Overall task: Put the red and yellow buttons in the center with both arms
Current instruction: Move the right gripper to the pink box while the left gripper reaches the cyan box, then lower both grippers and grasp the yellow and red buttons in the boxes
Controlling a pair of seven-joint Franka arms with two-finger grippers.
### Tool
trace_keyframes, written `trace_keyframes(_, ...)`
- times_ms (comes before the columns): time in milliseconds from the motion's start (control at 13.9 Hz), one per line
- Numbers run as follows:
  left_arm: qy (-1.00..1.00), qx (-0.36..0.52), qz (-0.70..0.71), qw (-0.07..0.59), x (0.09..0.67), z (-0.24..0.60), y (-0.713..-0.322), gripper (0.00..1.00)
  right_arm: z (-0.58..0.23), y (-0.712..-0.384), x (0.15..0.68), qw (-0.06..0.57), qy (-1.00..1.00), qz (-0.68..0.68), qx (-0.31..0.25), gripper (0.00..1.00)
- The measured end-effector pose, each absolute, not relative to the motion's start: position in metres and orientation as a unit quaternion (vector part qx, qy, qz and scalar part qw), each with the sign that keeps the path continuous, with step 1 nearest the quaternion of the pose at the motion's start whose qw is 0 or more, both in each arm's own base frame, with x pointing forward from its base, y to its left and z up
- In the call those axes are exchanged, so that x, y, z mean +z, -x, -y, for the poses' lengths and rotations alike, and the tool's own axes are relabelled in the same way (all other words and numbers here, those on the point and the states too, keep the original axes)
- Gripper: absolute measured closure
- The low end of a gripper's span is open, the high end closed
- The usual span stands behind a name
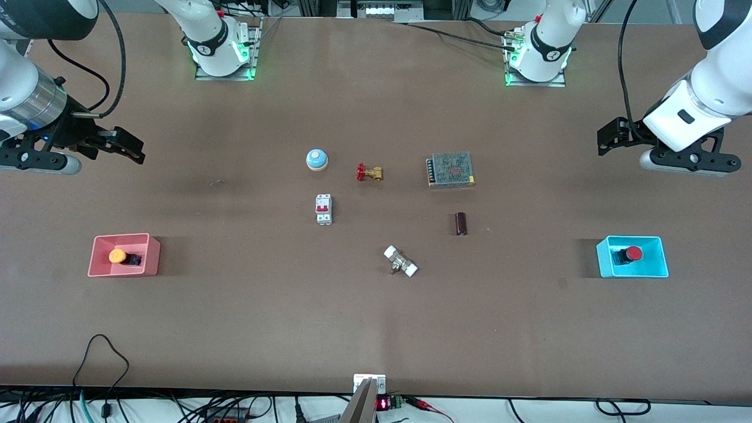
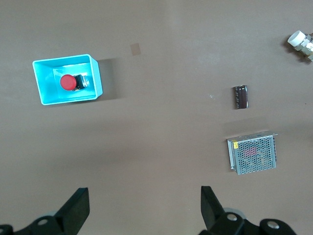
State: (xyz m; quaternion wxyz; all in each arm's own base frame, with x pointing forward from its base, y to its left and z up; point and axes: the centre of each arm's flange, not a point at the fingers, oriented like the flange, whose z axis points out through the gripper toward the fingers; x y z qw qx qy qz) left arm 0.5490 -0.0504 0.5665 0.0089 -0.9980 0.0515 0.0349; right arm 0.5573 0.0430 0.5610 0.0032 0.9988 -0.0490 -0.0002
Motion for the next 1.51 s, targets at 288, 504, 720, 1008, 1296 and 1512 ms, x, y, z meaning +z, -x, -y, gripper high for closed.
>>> trace_keyframes(288,0.998,0.035,-0.052,0.009,0.566,0.05,-0.549,0.0,-0.042,-0.557,0.561,0.003,-0.999,0.05,0.0,0.0)
trace_keyframes(504,0.998,0.036,-0.052,0.009,0.566,0.05,-0.549,0.0,-0.038,-0.558,0.557,0.003,-0.999,0.053,-0.004,0.0)
trace_keyframes(720,0.996,0.074,-0.054,0.011,0.554,0.052,-0.544,0.0,-0.012,-0.571,0.525,0.003,-0.999,0.031,-0.025,0.0)
trace_keyframes(1008,0.988,0.141,-0.063,0.016,0.495,0.074,-0.555,0.0,0.073,-0.61,0.449,-0.001,-1.0,-0.023,-0.004,0.0)
trace_keyframes(1296,0.989,0.136,-0.049,0.032,0.433,0.106,-0.582,0.0,0.135,-0.64,0.357,0.004,-0.998,-0.056,0.031,0.0)
trace_keyframes(1512,0.986,0.103,-0.07,0.113,0.425,0.105,-0.595,0.0,0.138,-0.651,0.319,0.007,-0.997,-0.063,0.047,0.0)
